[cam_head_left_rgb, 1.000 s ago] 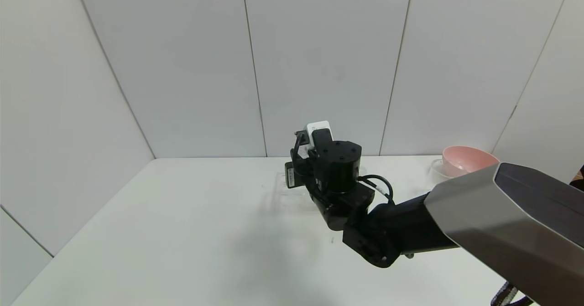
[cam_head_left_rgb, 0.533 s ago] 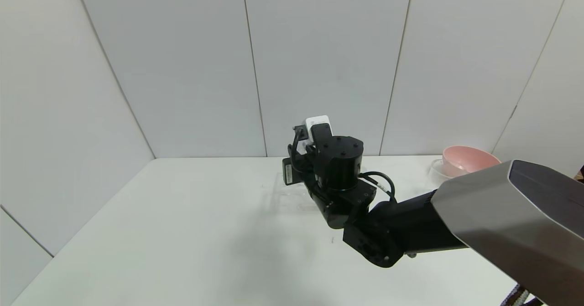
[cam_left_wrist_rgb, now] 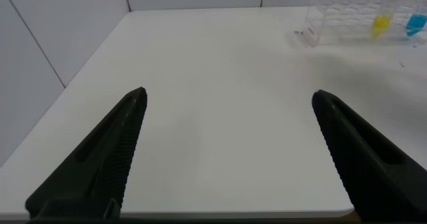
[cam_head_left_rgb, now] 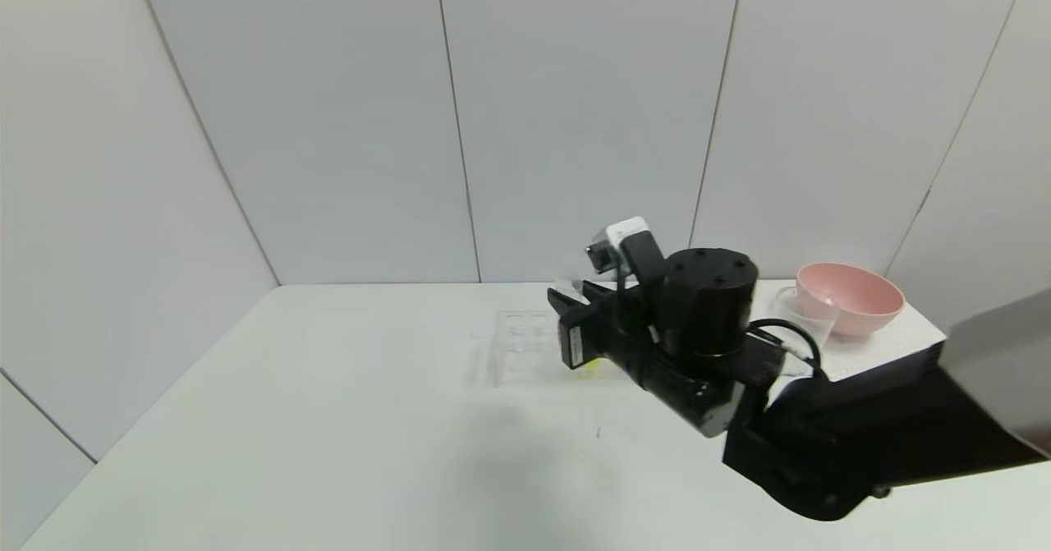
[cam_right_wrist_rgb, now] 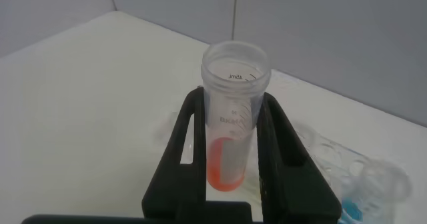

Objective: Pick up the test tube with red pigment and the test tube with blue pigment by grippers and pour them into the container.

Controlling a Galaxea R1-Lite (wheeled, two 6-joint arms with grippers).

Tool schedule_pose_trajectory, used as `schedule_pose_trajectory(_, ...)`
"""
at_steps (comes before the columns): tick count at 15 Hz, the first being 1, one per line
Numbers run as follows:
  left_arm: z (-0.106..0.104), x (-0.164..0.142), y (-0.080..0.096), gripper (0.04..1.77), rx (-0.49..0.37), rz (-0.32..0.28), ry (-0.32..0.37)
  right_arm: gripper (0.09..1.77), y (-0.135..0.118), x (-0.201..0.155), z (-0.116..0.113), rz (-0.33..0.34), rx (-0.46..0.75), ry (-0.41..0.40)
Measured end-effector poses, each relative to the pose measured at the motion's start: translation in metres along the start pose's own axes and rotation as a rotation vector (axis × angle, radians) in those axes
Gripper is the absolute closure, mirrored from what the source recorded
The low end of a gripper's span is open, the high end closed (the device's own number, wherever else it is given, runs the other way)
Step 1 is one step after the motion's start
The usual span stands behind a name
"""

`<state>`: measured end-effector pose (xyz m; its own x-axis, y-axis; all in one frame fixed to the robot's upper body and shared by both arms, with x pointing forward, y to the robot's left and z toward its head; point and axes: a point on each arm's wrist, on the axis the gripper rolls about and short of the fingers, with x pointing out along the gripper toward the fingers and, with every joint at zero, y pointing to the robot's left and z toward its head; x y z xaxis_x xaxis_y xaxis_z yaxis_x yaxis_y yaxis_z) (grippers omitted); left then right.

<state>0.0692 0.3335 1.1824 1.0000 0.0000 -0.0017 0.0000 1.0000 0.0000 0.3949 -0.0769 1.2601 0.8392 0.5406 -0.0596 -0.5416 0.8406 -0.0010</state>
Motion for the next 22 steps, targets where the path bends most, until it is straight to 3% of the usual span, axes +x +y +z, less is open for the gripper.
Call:
schedule_pose_trajectory(4, 0.0, 0.0, 0.0, 0.05, 0.0, 0.0, 0.0, 1.35, -0.074, -0.057, 0.009, 0.076, -0.02, 0.013)
schedule_pose_trajectory(11, 0.0, 0.0, 0.0, 0.05, 0.0, 0.0, 0.0, 1.35, -0.216, -0.134, 0.018, 0.026, -0.037, -0.018)
schedule_pose_trajectory(15, 0.0, 0.0, 0.0, 0.05, 0.0, 0.0, 0.0, 1.35, -0.274, -0.16, 0.026, -0.005, -0.042, -0.023)
schedule_pose_trajectory(19, 0.0, 0.0, 0.0, 0.05, 0.0, 0.0, 0.0, 1.35, -0.319, -0.165, 0.041, -0.063, -0.03, 0.078)
schedule_pose_trajectory(22, 0.0, 0.0, 0.0, 0.05, 0.0, 0.0, 0.0, 1.35, -0.338, -0.158, 0.05, -0.079, -0.062, 0.166)
